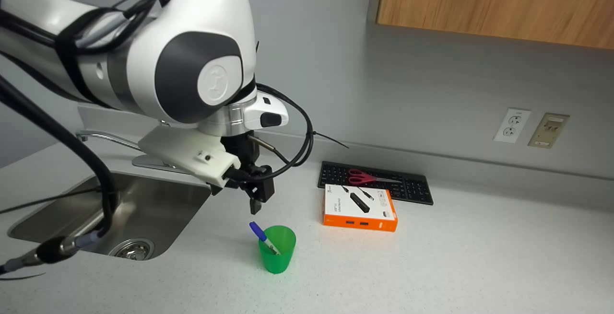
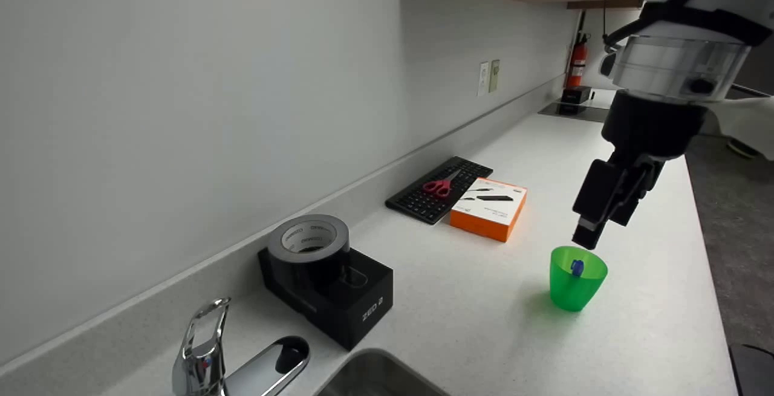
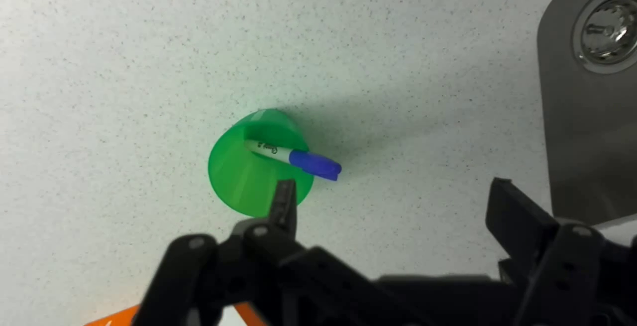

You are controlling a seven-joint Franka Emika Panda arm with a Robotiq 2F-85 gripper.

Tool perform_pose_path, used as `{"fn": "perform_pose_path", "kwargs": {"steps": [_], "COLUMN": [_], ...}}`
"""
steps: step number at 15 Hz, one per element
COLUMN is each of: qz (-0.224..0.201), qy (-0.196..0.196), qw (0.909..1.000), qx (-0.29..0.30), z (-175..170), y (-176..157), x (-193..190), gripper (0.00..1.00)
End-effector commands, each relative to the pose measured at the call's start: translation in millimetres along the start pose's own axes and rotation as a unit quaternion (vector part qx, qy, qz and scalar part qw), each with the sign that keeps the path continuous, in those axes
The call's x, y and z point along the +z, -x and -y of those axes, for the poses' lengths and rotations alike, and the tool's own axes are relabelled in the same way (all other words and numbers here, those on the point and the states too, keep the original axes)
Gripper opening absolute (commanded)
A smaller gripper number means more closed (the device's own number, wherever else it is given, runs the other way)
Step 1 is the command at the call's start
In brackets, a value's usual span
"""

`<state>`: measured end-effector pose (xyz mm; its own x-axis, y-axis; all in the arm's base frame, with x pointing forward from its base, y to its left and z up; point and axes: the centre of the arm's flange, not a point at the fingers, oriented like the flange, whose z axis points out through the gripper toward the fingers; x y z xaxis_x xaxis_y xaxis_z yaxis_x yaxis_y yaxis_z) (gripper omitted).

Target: Take the sharpie from the green cup and put it on the counter top

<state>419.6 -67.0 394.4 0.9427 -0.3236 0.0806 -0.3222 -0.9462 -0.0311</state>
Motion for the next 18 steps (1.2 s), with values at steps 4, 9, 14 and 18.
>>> {"fn": "perform_pose_path", "kwargs": {"steps": [4, 9, 14, 18], "qz": [-0.021, -0.011, -0.011, -0.035], "qy": [0.071, 0.098, 0.100, 0.092], "qw": [0.9968, 0.9937, 0.9925, 0.9916], "qx": [0.030, 0.053, 0.070, 0.084], "z": [1.9, -5.3, -5.5, -4.3], "y": [3.6, -1.4, -4.6, -11.2], "x": [47.4, 74.0, 87.0, 91.6], "gripper": [1.00, 1.00, 0.67, 0.36]}}
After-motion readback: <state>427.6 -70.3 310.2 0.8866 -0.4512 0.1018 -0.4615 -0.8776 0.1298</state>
